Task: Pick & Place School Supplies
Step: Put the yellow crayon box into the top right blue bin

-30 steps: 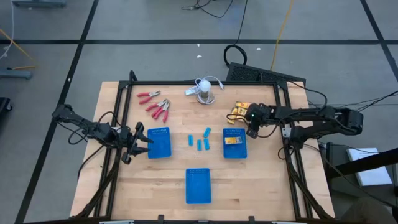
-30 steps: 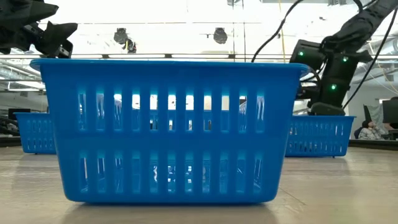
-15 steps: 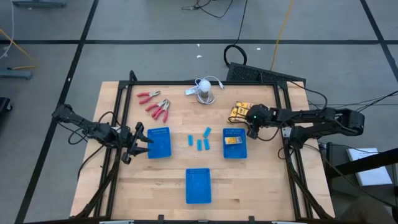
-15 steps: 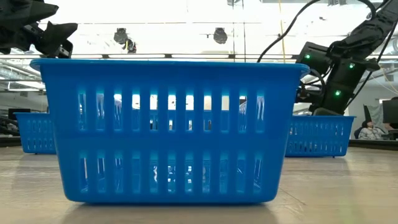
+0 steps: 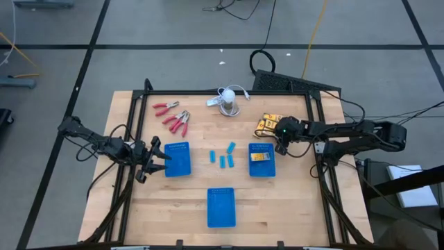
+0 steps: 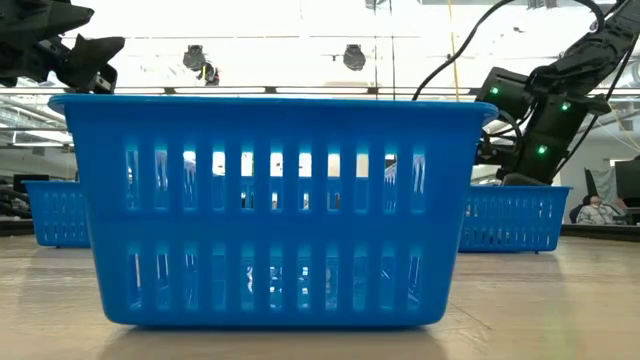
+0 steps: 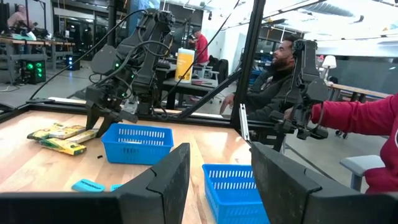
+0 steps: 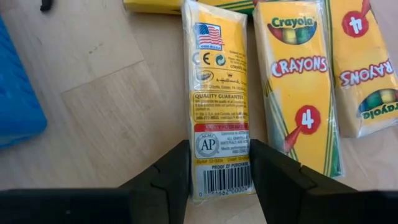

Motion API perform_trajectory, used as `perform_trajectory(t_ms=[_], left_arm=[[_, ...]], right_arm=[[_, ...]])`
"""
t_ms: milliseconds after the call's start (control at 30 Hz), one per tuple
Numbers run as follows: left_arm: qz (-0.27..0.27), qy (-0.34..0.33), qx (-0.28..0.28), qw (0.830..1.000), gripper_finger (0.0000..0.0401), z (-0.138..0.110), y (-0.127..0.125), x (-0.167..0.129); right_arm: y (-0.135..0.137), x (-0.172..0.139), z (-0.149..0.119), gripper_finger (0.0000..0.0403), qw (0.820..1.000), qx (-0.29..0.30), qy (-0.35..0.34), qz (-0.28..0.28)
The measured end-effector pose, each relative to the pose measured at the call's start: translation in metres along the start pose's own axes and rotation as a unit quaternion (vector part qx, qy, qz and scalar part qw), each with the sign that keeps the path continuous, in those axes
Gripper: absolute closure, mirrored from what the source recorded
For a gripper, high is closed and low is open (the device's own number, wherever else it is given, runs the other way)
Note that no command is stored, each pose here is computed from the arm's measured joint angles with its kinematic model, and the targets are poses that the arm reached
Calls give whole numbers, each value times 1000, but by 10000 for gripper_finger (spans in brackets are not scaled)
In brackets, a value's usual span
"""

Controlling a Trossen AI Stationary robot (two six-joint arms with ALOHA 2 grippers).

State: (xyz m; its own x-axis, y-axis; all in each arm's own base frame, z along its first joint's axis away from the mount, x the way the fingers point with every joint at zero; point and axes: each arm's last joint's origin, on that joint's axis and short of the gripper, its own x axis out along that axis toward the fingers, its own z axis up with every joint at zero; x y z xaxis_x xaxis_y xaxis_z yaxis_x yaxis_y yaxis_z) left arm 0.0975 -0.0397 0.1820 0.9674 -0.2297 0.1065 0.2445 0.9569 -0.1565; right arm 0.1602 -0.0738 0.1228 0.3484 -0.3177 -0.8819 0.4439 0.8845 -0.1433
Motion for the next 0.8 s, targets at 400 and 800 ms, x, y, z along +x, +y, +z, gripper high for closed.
perform_trajectory(t_ms=[400,800], left_arm=[[0,0,0,1000,228,0,0,0],[0,0,0,1000,228,0,0,0]], right_arm=[[-1,-4,9,261,1000,2,-9,2],[-1,-7,16,262,1000,4,-20,3]])
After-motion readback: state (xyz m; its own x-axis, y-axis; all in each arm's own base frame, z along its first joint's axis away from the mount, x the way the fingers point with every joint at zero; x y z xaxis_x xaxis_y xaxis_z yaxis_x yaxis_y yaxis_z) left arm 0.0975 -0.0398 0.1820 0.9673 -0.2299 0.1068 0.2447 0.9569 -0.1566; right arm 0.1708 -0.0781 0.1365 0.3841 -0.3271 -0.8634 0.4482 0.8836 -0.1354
